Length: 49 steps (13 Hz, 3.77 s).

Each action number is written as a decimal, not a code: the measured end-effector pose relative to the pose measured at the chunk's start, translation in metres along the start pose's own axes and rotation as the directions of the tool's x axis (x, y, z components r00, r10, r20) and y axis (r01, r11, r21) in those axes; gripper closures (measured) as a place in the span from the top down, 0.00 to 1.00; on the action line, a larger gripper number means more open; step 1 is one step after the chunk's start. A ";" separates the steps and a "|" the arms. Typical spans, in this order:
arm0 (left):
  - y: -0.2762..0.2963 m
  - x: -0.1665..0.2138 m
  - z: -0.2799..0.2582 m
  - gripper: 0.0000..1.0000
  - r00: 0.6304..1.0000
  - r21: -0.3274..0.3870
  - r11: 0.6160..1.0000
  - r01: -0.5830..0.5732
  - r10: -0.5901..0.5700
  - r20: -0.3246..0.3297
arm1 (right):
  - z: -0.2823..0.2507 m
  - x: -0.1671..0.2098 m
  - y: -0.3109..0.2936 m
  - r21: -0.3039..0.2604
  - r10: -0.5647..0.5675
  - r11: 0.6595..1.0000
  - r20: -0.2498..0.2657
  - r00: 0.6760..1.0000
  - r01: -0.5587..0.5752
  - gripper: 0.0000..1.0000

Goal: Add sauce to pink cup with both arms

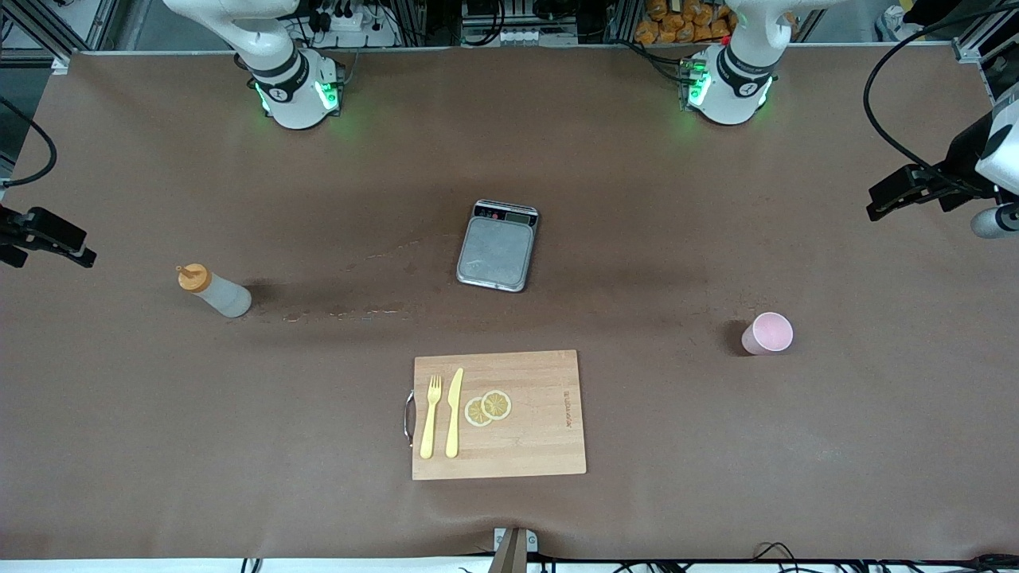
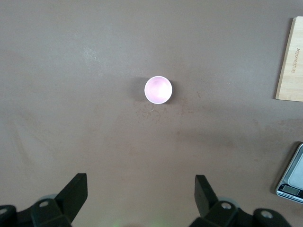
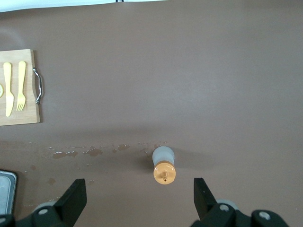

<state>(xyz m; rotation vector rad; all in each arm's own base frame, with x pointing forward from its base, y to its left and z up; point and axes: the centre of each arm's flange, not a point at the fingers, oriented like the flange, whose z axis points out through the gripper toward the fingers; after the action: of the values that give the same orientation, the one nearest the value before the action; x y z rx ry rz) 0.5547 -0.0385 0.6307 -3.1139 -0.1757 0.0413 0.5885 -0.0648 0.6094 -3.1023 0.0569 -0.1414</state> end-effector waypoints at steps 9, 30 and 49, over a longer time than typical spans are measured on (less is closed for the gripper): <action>0.008 0.046 0.094 1.00 0.998 -0.004 1.000 -0.011 0.011 0.068 | 0.098 0.036 0.023 -0.021 0.034 0.999 0.082 0.996 -0.032 1.00; -0.027 0.067 0.378 0.81 0.998 -0.054 0.997 0.062 -0.062 0.011 | 0.241 0.007 0.191 0.167 0.434 0.847 0.334 0.837 -0.505 1.00; 0.103 0.034 0.295 0.03 0.999 -0.096 0.995 -0.040 0.041 0.010 | 0.439 -0.082 0.241 -0.103 0.408 0.118 0.912 -0.046 -0.988 1.00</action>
<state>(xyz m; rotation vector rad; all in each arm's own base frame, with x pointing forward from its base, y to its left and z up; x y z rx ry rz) 0.5922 -0.1307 0.3325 -3.2140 -0.1176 0.0530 0.5384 -0.2874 0.1562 -1.5586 1.4411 1.0585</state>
